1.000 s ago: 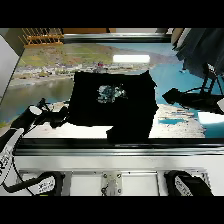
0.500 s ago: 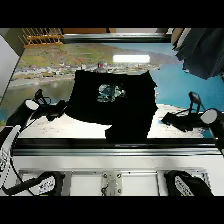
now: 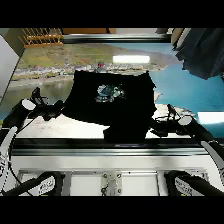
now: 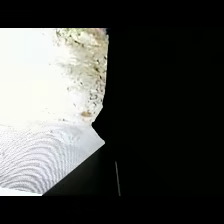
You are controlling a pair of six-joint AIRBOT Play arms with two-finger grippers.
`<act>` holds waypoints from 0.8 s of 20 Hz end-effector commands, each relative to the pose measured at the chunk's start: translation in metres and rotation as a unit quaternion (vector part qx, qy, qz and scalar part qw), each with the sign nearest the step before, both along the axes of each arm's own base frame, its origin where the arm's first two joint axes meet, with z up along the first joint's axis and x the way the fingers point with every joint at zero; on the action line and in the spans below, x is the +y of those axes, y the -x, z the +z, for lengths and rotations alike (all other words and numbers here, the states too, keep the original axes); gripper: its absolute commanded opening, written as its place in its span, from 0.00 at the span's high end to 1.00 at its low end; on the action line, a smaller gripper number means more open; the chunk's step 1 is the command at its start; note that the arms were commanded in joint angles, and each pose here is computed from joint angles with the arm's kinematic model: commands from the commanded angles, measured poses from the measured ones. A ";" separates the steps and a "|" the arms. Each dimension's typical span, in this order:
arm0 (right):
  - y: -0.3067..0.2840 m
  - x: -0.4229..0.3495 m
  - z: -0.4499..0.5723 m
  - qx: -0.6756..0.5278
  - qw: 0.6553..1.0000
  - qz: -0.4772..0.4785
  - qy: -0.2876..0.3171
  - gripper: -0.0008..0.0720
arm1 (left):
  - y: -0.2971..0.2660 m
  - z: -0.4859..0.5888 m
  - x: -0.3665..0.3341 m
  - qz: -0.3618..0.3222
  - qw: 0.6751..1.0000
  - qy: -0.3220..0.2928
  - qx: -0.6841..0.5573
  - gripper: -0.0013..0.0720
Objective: Fold the clothes and pants, and hang the long-sleeved shirts on hangers.
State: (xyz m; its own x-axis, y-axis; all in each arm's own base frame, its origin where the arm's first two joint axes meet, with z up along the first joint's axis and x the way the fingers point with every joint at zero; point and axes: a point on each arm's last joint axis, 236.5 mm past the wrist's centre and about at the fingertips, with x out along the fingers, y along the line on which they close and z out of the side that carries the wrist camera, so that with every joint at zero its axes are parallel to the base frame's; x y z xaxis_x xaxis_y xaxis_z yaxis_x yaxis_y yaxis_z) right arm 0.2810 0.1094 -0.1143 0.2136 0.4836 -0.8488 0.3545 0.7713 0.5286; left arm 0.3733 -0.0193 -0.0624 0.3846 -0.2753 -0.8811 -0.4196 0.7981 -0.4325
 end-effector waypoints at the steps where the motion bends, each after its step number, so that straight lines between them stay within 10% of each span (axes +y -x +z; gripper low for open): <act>1: -0.002 0.020 -0.011 -0.009 1.000 0.018 -0.008 0.24 | 0.001 0.000 0.001 -0.002 1.000 -0.002 0.000 0.97; 3: -0.001 0.019 -0.009 -0.022 0.999 0.039 -0.003 0.80 | 0.001 0.000 0.001 -0.002 1.000 -0.002 0.001 0.97; 4: -0.002 0.017 -0.007 -0.030 0.998 0.047 0.003 0.88 | 0.002 0.000 0.000 -0.003 1.000 -0.002 0.003 0.97; 11: -0.052 -0.033 0.120 -0.170 0.975 0.109 0.087 0.97 | -0.029 0.107 0.017 0.002 0.993 -0.019 -0.115 0.97; 16: -0.076 -0.039 0.380 -0.444 0.880 0.094 0.140 0.97 | -0.007 0.375 -0.003 -0.016 0.909 -0.067 -0.411 0.97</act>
